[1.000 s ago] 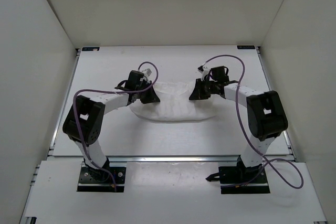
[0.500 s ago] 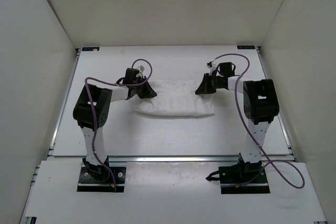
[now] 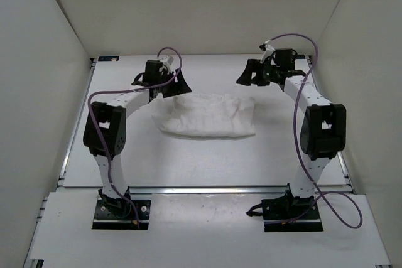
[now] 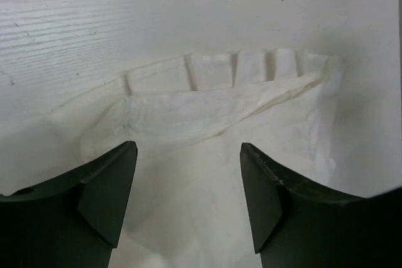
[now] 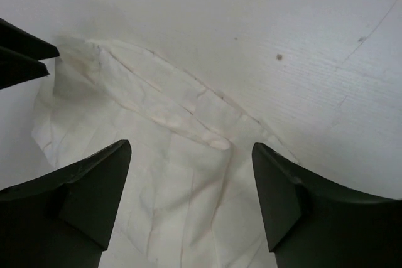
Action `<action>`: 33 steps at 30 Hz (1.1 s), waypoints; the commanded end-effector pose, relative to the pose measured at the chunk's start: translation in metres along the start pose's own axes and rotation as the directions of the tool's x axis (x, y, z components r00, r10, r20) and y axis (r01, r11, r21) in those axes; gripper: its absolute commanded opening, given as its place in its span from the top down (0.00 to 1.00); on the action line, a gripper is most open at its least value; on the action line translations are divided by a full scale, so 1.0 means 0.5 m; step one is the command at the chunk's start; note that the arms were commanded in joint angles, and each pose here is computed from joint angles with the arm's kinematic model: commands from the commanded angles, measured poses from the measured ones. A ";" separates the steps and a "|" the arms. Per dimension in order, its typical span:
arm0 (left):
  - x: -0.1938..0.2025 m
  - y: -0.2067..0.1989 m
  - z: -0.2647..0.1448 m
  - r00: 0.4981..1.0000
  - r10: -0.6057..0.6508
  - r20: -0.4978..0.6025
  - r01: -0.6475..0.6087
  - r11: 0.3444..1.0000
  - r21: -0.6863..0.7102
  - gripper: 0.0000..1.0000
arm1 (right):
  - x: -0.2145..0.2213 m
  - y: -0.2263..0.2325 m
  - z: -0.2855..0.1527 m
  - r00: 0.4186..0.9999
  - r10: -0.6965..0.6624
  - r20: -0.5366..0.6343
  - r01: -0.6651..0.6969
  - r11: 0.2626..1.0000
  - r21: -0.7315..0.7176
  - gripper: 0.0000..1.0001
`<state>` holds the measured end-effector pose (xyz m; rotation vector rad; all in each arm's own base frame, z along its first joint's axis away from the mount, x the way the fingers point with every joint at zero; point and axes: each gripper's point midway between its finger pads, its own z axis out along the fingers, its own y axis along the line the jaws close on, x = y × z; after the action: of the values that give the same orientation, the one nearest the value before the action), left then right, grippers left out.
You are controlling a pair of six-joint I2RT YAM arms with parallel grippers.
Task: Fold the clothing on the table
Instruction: Fold the skirt
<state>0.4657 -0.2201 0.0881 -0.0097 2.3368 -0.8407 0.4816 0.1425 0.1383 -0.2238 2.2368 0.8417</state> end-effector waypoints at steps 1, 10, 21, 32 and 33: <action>-0.095 -0.088 -0.114 0.974 0.187 0.128 -0.184 0.982 -0.036 0.20 | -0.040 0.054 -0.058 0.990 -0.137 0.033 0.134 0.988 0.081 0.24; 0.033 0.004 -0.227 0.971 0.227 0.071 -0.200 0.941 -0.274 0.31 | 0.192 0.020 -0.104 0.987 -0.066 -0.148 0.089 0.983 0.158 0.07; 0.152 0.069 -0.215 0.985 0.170 -0.007 -0.164 0.936 -0.312 0.36 | 0.297 -0.005 -0.081 0.963 -0.029 -0.269 0.090 0.972 0.218 0.06; 0.199 0.102 -0.166 0.980 0.165 -0.108 -0.193 0.917 -0.350 0.39 | 0.318 -0.024 -0.046 0.945 -0.029 -0.326 0.115 0.962 0.249 0.27; 0.198 0.111 -0.162 0.979 0.167 -0.114 -0.198 0.908 -0.369 0.40 | 0.323 -0.021 -0.044 0.942 -0.028 -0.334 0.116 0.962 0.248 0.32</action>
<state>0.3419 -0.1494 0.0434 0.0649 2.5148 -0.3363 0.3450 0.1324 0.0314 -0.3230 2.6260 0.5144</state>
